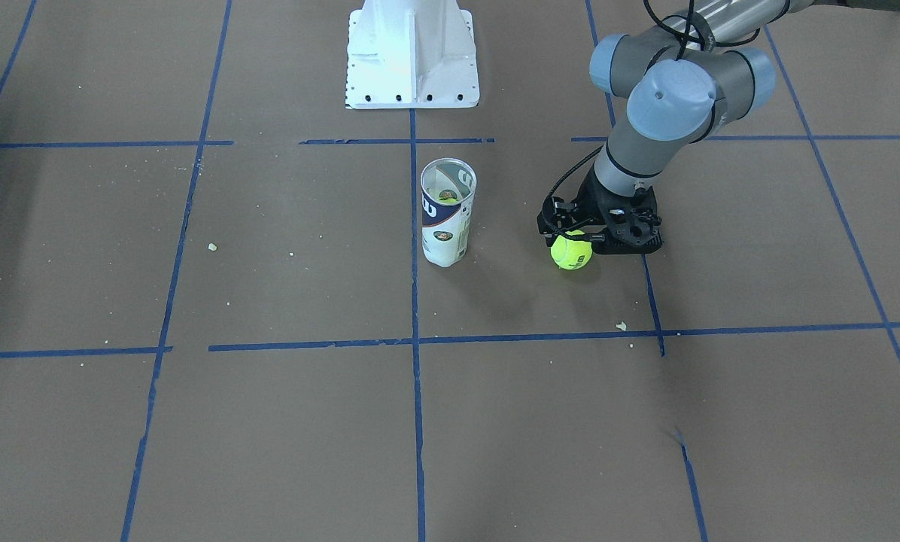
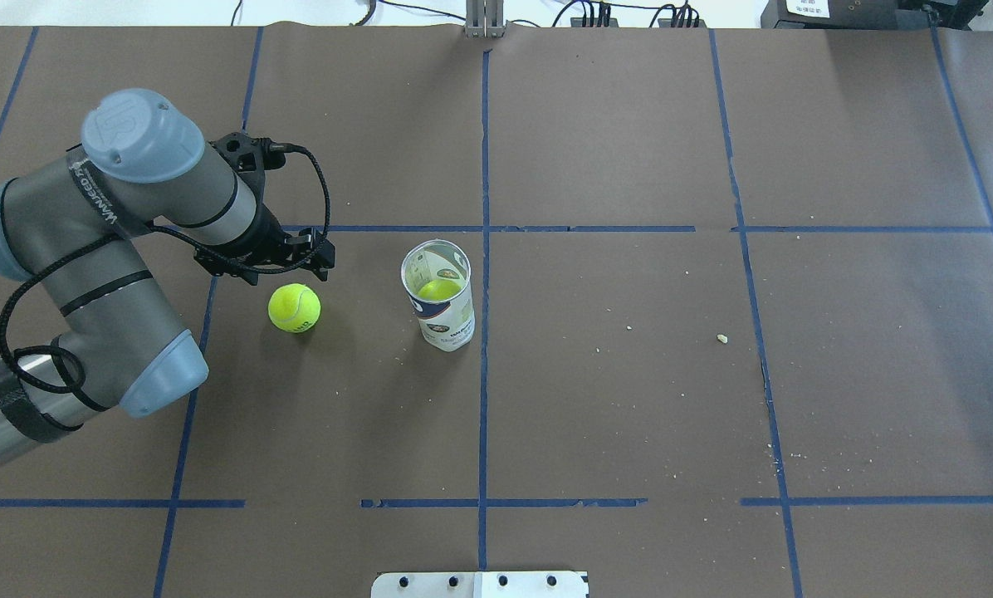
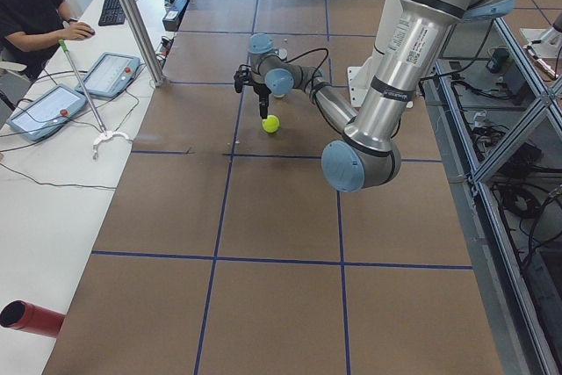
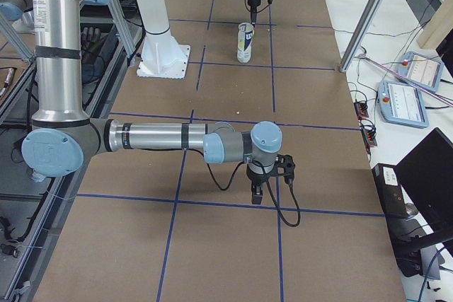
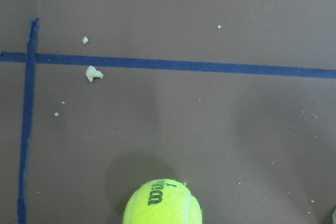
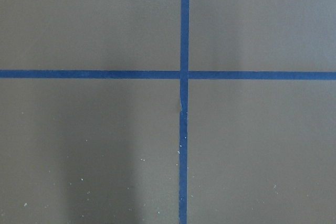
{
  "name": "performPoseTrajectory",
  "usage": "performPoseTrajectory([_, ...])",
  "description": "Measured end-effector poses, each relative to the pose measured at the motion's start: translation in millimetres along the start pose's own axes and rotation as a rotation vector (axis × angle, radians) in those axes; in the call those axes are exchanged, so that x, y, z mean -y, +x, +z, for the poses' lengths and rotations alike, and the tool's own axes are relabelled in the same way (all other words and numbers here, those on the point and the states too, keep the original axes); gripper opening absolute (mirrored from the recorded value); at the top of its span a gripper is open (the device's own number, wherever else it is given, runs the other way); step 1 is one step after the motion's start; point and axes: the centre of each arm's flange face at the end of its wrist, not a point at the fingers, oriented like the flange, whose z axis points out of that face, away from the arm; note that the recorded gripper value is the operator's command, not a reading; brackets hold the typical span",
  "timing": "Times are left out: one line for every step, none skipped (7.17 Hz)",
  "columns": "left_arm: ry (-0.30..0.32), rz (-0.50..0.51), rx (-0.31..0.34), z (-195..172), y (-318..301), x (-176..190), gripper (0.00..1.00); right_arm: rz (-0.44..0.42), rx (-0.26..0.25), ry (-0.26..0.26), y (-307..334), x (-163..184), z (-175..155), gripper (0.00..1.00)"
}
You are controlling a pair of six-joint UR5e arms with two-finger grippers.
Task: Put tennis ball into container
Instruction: 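Move the left gripper down over the yellow-green tennis ball, then lower the left gripper around the tennis ball and close it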
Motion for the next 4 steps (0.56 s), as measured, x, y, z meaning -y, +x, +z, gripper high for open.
performPoseTrajectory([-0.002, 0.002, 0.004, 5, -2, -2, 1.0, 0.0, 0.0, 0.0, 0, 0, 0, 1.0])
performPoseTrajectory([0.002, 0.002, 0.012, 8, -6, -2, 1.0, 0.0, 0.0, 0.0, 0, 0, 0, 1.0])
performPoseTrajectory([0.01, 0.002, 0.023, 11, -9, -1, 1.0, 0.0, 0.0, 0.0, 0, 0, 0, 1.0])
performPoseTrajectory([0.012, 0.0, 0.032, 15, -11, 0, 1.0, 0.0, 0.0, 0.0, 0, 0, 0, 1.0])
